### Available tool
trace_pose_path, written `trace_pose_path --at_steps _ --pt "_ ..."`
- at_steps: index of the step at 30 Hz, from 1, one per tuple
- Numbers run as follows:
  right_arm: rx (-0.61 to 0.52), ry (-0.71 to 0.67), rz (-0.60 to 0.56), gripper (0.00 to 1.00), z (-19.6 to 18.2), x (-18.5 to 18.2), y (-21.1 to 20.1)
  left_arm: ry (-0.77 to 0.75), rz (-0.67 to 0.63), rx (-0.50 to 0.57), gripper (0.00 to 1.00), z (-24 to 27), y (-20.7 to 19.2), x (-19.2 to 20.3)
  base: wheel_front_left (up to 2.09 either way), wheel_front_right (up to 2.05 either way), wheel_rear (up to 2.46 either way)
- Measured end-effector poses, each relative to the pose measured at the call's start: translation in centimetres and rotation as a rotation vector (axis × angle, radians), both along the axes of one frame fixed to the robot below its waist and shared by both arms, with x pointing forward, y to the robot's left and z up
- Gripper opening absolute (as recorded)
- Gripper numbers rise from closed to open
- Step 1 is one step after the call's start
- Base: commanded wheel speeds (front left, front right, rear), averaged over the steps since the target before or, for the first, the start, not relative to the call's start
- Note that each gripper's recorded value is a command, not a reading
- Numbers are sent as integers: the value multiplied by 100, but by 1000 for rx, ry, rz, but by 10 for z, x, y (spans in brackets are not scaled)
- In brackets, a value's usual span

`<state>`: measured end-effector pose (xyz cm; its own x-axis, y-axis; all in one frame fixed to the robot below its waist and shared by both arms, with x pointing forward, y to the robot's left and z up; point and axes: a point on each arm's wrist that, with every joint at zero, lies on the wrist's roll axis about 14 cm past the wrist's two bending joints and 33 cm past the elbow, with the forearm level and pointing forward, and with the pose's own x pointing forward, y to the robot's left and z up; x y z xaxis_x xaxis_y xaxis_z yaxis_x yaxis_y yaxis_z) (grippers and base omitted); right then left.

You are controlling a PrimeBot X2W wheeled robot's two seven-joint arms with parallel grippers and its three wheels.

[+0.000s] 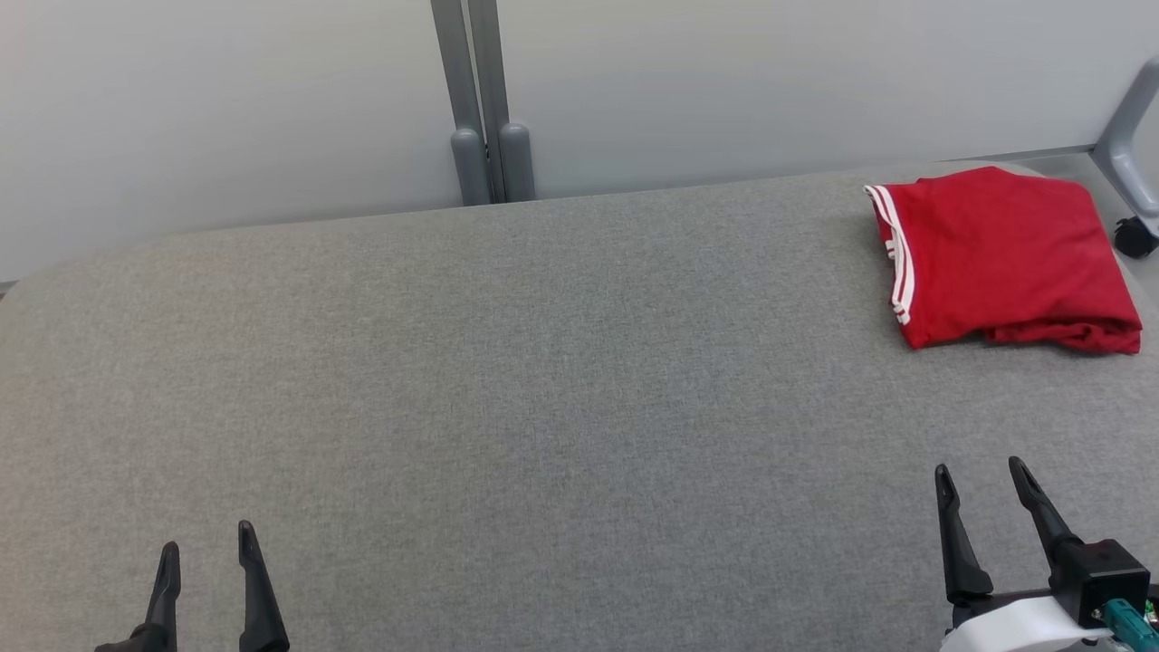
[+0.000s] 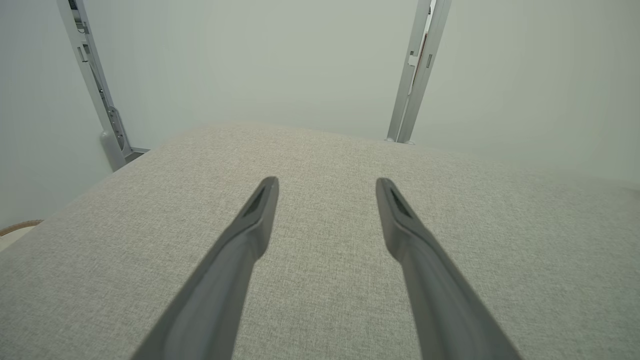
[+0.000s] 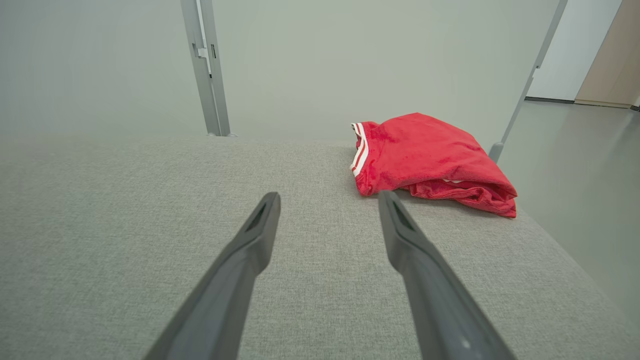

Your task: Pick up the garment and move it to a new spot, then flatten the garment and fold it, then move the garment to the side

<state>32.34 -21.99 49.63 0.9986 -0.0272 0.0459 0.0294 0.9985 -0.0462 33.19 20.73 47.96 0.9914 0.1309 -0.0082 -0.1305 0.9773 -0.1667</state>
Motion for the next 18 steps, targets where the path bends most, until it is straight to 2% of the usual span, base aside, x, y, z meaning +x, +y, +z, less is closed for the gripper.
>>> trace_pose_path --at_steps 18 --pt "-7 -26 15 100 8 9 1 22 -17 -13 100 -8 -5 -5 0 0 0"
